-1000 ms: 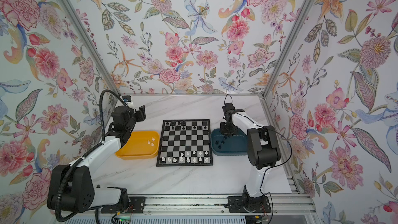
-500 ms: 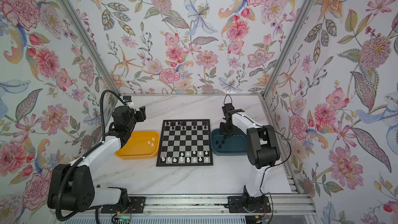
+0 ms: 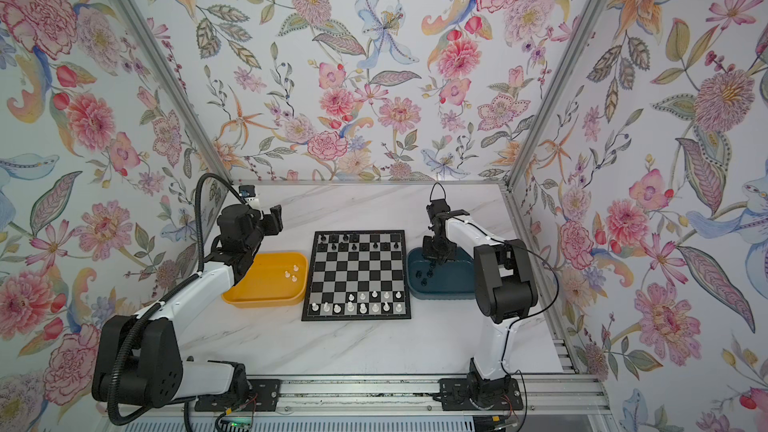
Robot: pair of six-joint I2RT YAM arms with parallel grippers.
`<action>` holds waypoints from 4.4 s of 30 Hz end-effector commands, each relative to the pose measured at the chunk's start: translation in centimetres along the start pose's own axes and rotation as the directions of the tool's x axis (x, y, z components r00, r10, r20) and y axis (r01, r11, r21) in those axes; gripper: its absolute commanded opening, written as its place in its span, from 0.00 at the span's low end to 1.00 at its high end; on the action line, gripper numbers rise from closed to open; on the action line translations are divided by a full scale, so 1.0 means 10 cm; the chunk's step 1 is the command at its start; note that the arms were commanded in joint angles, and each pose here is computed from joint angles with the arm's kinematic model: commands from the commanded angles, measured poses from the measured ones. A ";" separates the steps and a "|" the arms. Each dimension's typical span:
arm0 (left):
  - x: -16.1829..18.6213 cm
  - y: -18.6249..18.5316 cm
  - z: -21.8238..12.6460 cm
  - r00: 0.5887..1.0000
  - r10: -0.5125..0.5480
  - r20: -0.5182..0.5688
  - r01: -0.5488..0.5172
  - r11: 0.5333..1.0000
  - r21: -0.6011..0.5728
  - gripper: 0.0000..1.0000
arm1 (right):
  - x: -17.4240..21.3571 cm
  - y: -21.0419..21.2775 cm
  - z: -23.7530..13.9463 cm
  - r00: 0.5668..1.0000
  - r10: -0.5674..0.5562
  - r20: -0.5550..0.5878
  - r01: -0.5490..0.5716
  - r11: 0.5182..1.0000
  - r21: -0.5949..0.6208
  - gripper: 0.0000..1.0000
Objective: Set up the chess pieces on the board
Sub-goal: 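Lower the right gripper into the teal tray and close on a black piece, then lift the black piece with the right gripper and carry it over the board's far rows, then lower the black piece onto a far-row square with the right gripper, then open the right gripper to release the black piece and raise it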
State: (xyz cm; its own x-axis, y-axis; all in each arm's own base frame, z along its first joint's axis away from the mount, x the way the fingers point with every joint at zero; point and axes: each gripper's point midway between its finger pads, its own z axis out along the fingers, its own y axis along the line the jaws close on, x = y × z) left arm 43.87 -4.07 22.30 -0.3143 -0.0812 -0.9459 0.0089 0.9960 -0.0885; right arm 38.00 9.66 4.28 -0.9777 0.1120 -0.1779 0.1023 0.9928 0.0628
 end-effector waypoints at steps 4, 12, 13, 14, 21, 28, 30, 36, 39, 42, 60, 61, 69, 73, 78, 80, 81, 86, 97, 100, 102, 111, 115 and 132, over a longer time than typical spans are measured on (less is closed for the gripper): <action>-0.08 -0.01 0.02 1.000 0.021 0.013 -0.021 1.000 -0.010 0.68 | -0.11 0.02 -0.26 0.999 -0.038 0.034 0.036 0.998 0.053 0.11; -0.09 -0.03 0.01 0.999 0.032 0.020 -0.032 0.999 0.000 0.68 | -0.20 0.18 -0.76 0.992 -0.090 0.090 0.084 0.994 0.066 0.11; -0.09 -0.03 0.00 0.999 0.033 0.021 -0.033 0.999 -0.001 0.68 | -0.21 0.20 -0.82 0.991 -0.095 0.093 0.089 0.994 0.070 0.11; -0.08 -0.02 0.00 0.999 0.034 0.021 -0.033 0.999 -0.002 0.68 | -0.22 0.24 -0.88 0.990 -0.106 0.096 0.099 0.992 0.074 0.11; -0.05 -0.03 -0.04 0.999 0.034 0.031 -0.034 0.999 0.002 0.69 | -0.30 0.58 -1.16 0.979 -0.165 0.119 0.161 0.986 0.041 0.12; -0.03 0.00 -0.09 0.999 0.042 0.033 -0.041 0.999 -0.004 0.70 | -0.39 1.20 -1.05 0.963 -0.246 0.113 0.252 0.967 -0.044 0.11; -0.02 -0.01 -0.10 0.999 0.038 0.038 -0.038 0.999 0.000 0.70 | -0.44 1.39 -0.99 0.956 -0.268 0.117 0.277 0.958 -0.069 0.11; -0.01 -0.03 -0.11 0.999 0.032 0.041 -0.032 0.999 0.017 0.70 | -0.57 1.88 -0.79 0.940 -0.314 0.129 0.331 0.933 -0.139 0.12; 0.00 -0.02 -0.11 0.999 0.036 0.039 -0.036 0.999 0.012 0.70 | -0.58 2.07 -0.65 0.938 -0.324 0.120 0.341 0.924 -0.175 0.12; 0.01 -0.02 -0.11 0.998 0.043 0.034 -0.044 0.999 0.007 0.70 | -0.56 2.20 -0.50 0.938 -0.333 0.102 0.347 0.917 -0.198 0.12; 0.02 0.03 -0.14 0.997 0.070 0.029 -0.070 0.997 -0.020 0.71 | -0.58 2.36 -0.04 0.943 -0.328 0.062 0.333 0.919 -0.209 0.13; 0.01 0.04 -0.15 0.997 0.072 0.030 -0.071 0.997 -0.022 0.71 | -0.58 2.36 -0.03 0.943 -0.327 0.062 0.333 0.920 -0.207 0.13; 0.03 0.05 -0.16 0.996 0.083 0.026 -0.083 0.996 -0.032 0.71 | -0.59 2.41 0.03 0.945 -0.320 0.064 0.326 0.919 -0.221 0.15; 0.03 0.06 -0.16 0.996 0.087 0.023 -0.086 0.996 -0.037 0.71 | -0.58 2.41 0.08 0.947 -0.317 0.054 0.321 0.921 -0.222 0.15; 0.04 0.06 -0.15 0.996 0.088 0.020 -0.088 0.996 -0.036 0.72 | -0.57 2.42 0.12 0.948 -0.316 0.048 0.318 0.920 -0.227 0.16; 0.04 0.07 -0.15 0.996 0.090 0.019 -0.089 0.995 -0.038 0.71 | -0.57 2.42 0.13 0.948 -0.316 0.046 0.318 0.921 -0.225 0.16; 0.04 0.06 -0.15 0.996 0.090 0.020 -0.089 0.995 -0.038 0.71 | -0.57 2.41 0.13 0.948 -0.315 0.046 0.317 0.922 -0.223 0.16; 0.05 0.06 -0.15 0.996 0.092 0.016 -0.091 0.995 -0.037 0.71 | -0.55 2.42 0.16 0.948 -0.316 0.038 0.317 0.921 -0.227 0.19; 0.04 0.06 -0.15 0.996 0.090 0.019 -0.089 0.995 -0.034 0.72 | -0.56 2.45 0.08 0.945 -0.324 0.054 0.327 0.915 -0.234 0.32; 0.04 0.06 -0.15 0.996 0.090 0.020 -0.089 0.995 -0.033 0.71 | -0.57 2.46 0.03 0.944 -0.324 0.062 0.330 0.913 -0.240 0.33; 0.03 0.05 -0.16 0.996 0.090 0.022 -0.090 0.995 -0.032 0.71 | -0.58 2.46 -0.01 0.944 -0.323 0.071 0.330 0.912 -0.242 0.33; -0.02 0.06 -0.23 0.995 0.089 0.040 -0.088 0.996 -0.035 0.72 | -0.63 2.53 -0.22 0.940 -0.320 0.115 0.339 0.902 -0.268 0.36; -0.02 0.07 -0.26 0.995 0.089 0.047 -0.087 0.995 -0.039 0.72 | -0.65 2.53 -0.33 0.938 -0.320 0.135 0.345 0.900 -0.266 0.36; -0.14 0.02 -0.35 0.994 0.072 0.081 -0.072 0.997 -0.011 0.72 | -0.88 2.24 -1.26 0.897 -0.307 0.318 0.376 0.909 -0.182 0.40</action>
State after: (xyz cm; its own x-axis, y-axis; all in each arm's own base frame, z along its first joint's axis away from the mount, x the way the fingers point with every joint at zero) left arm 41.45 -3.33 24.36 -0.2437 -0.0216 -0.9696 0.0075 0.9997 -0.0242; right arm 46.78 32.04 16.47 -0.8793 -0.1875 -0.4379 -0.3036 0.9290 0.2117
